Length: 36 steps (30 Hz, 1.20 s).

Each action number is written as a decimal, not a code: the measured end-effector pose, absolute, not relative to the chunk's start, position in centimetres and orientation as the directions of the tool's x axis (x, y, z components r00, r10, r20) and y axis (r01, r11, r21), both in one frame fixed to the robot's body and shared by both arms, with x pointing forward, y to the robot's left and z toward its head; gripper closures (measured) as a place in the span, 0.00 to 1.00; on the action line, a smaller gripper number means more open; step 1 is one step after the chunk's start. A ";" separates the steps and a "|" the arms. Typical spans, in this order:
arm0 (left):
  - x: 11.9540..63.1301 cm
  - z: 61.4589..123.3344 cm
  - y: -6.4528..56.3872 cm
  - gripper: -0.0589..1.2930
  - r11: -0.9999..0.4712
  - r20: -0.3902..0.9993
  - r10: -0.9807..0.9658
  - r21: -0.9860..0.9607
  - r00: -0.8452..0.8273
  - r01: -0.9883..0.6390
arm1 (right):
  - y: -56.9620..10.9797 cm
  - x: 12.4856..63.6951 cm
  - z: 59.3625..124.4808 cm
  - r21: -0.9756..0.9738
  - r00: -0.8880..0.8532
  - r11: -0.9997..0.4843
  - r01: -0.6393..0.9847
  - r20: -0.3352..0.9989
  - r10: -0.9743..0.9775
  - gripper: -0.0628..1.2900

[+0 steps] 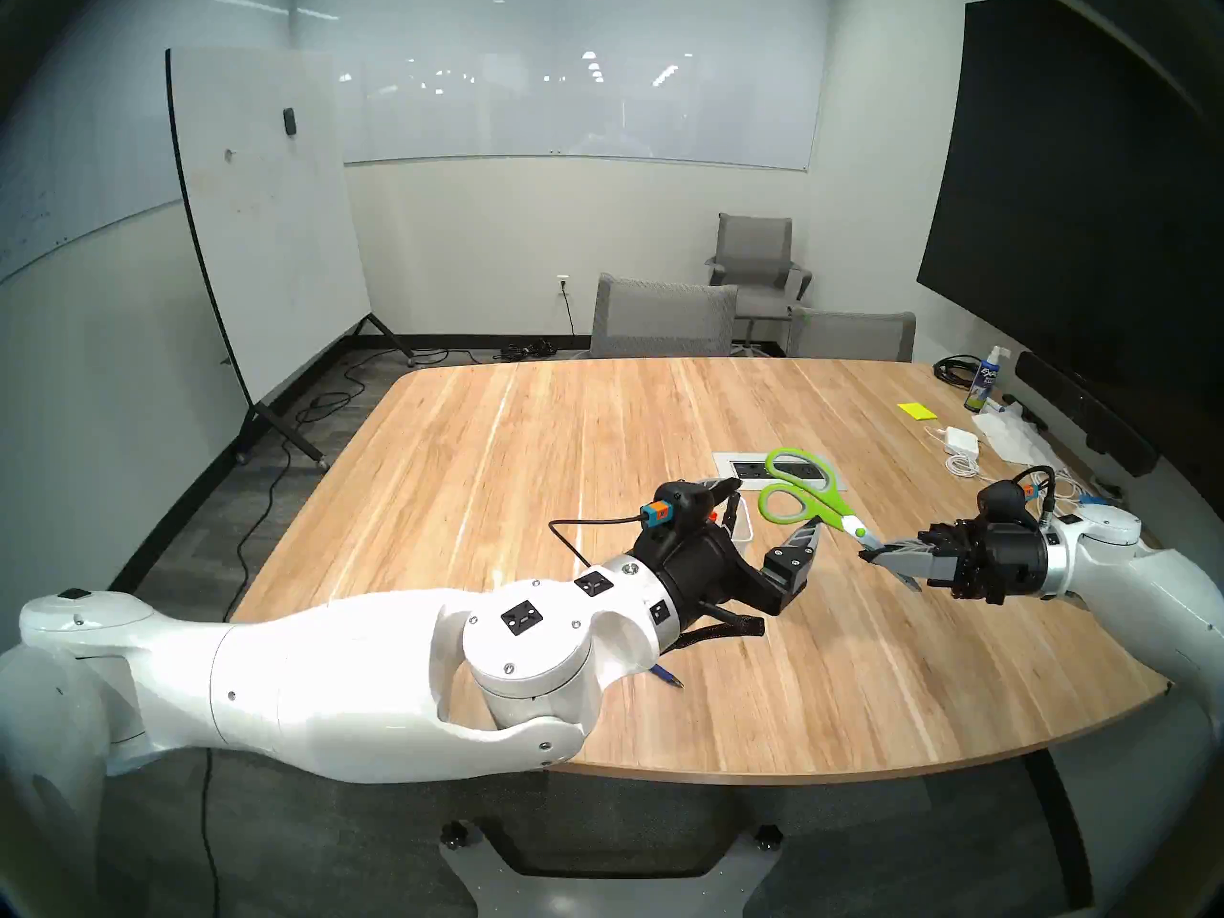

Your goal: Place the pen, the marker, and the scissors into the pen holder

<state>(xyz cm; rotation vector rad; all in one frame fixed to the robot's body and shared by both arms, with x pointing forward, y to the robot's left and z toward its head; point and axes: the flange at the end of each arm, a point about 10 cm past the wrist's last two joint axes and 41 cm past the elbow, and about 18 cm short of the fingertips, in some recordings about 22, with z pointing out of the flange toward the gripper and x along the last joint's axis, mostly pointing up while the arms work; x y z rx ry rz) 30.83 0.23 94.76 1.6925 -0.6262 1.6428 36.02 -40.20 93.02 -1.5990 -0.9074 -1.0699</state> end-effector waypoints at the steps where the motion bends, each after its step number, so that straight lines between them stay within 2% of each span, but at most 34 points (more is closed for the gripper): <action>1: 30.8 94.7 0.3 0.02 -0.651 0.989 0.121 0.145 0.086 -0.746 | -40.2 36.0 93.1 -0.310 0.335 -0.249 0.918 0.940 0.063 0.97; 14: 31.1 94.1 0.5 0.02 -0.689 0.980 0.137 0.197 0.141 -0.698 | -40.4 35.4 94.1 -0.297 0.314 -0.218 0.930 0.948 0.047 0.97; 36: 31.1 94.6 0.6 0.02 -0.686 0.977 0.175 0.210 0.122 -0.697 | -40.4 34.7 94.1 -0.280 0.297 -0.219 0.935 0.953 0.051 0.97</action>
